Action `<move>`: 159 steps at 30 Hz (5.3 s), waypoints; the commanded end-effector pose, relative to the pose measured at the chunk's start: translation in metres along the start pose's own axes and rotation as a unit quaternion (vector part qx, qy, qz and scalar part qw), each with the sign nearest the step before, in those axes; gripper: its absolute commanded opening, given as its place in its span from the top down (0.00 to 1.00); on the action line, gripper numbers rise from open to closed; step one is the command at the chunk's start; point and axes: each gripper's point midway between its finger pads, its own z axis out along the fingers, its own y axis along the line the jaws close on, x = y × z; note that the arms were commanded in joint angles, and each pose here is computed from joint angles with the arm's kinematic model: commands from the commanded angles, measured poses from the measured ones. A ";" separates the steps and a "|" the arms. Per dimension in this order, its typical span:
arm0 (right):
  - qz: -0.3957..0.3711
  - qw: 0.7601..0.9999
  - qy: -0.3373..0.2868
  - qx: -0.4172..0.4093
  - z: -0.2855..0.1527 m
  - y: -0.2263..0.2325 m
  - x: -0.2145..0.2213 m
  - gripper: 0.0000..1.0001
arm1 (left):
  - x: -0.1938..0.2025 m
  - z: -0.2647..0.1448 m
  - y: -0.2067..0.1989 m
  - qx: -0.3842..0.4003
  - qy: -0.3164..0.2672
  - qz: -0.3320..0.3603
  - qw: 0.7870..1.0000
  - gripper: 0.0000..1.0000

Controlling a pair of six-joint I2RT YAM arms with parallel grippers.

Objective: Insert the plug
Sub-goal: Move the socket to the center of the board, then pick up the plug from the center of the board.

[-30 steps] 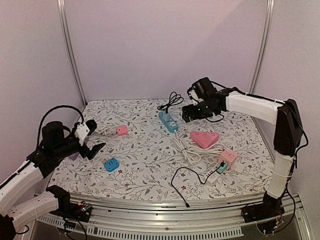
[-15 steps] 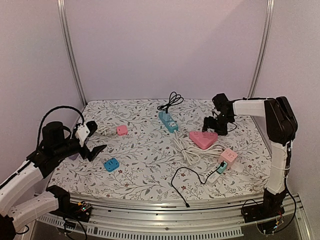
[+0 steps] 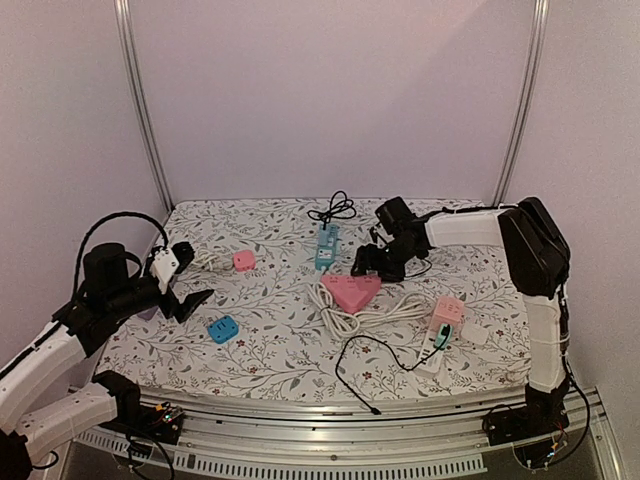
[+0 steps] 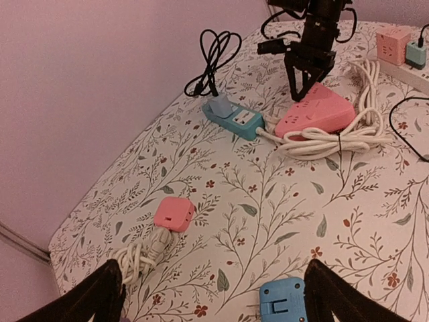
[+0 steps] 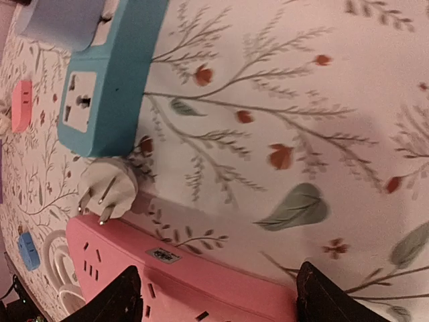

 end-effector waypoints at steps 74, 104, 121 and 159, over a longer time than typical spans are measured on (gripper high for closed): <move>-0.184 0.976 -0.119 -0.018 -0.091 0.092 0.066 0.30 | 0.005 0.150 -0.030 0.152 0.422 -0.259 0.855 0.25; -0.183 0.963 -0.184 0.079 -0.171 0.069 0.036 0.27 | 0.073 0.174 -0.148 0.285 0.421 -0.131 0.851 0.56; -0.196 0.960 -0.180 0.086 -0.169 0.072 0.032 0.25 | -0.034 0.132 -0.155 0.411 0.324 0.005 0.852 0.06; -0.190 0.969 -0.154 0.044 -0.152 0.101 0.048 0.23 | 0.181 0.032 -0.049 0.489 0.276 0.329 0.760 0.01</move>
